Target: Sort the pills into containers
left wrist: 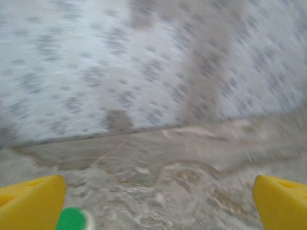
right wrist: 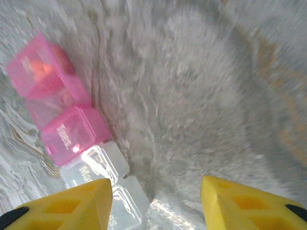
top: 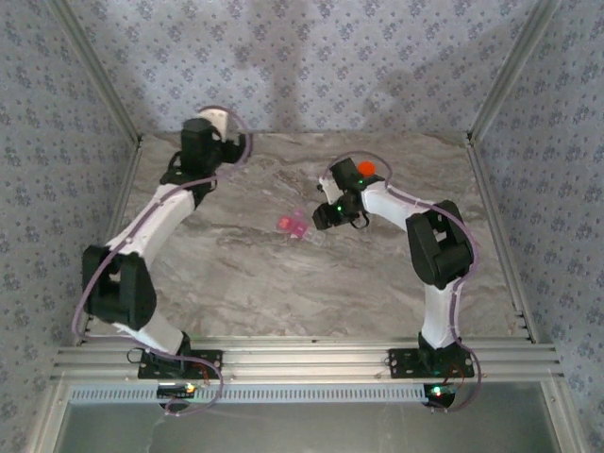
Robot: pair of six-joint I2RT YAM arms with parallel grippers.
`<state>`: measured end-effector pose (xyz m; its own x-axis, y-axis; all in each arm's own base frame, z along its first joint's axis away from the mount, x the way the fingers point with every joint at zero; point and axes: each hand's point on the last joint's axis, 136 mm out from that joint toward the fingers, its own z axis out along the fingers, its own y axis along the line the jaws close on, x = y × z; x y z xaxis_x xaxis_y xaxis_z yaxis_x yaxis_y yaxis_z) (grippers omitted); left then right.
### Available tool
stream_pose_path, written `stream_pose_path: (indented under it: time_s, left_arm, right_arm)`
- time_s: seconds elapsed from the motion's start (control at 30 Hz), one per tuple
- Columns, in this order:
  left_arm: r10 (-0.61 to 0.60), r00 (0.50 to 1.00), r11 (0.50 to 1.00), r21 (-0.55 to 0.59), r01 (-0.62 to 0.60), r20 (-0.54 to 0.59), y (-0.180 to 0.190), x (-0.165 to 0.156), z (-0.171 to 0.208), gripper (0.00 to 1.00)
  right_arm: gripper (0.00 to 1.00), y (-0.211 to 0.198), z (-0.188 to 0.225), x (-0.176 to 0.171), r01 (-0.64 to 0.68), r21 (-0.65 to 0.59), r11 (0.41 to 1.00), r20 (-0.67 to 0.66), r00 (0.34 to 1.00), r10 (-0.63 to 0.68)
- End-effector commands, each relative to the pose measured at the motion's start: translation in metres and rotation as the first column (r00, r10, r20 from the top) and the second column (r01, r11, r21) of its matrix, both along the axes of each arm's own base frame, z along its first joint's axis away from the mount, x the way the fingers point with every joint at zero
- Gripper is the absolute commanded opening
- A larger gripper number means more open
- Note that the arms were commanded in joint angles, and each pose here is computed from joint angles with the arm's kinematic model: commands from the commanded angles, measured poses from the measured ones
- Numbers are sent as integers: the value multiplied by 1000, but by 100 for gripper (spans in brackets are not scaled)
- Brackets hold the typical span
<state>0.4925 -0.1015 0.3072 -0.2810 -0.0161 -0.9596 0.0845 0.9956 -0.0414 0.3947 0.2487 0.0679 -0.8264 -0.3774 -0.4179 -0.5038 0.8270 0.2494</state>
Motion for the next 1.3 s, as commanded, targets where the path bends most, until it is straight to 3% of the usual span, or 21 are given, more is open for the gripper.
stream_pose_path:
  time_s: [0.0, 0.13, 0.2, 0.33, 0.47, 0.73, 0.83, 1.0, 1.27]
  left_arm:
    - [319, 938, 911, -228, -343, -133, 81, -9, -30, 100]
    - [370, 895, 850, -298, -435, -251, 126, -13, -61, 99]
    - [347, 898, 844, -327, -425, -272, 132, -4, -71, 99]
    - [287, 910, 862, -333, -381, -299, 133, 25, -85, 99]
    - [270, 913, 881, -304, -362, -306, 133, 49, -95, 99]
    - [213, 862, 904, -243, -353, -460, 127, 83, -144, 99]
    - [206, 828, 903, -224, -366, -522, 124, 86, -163, 99]
    - [202, 822, 930, -159, -332, -532, 105, 86, -176, 96]
    - [246, 773, 937, -62, -345, -584, 102, 83, -196, 81]
  right_arm:
    - [54, -2, 63, 16, -31, -24, 999, 150, 988, 34]
    - [54, 7, 88, 12, -77, -79, 994, 217, 972, 92]
    - [54, 16, 92, 6, -97, -87, 992, 245, 963, 115]
    - [58, 33, 78, -1, -159, -149, 976, 282, 939, 196]
    - [59, 30, 56, -3, -169, -183, 969, 219, 954, 207]
    - [59, 37, 43, -14, -187, -184, 965, 197, 955, 223]
    - [59, 40, 39, -18, -194, -187, 963, 183, 956, 228]
    - [59, 46, 39, -23, -210, -182, 961, 182, 953, 243]
    - [59, 50, 41, -32, -231, -170, 958, 175, 950, 260]
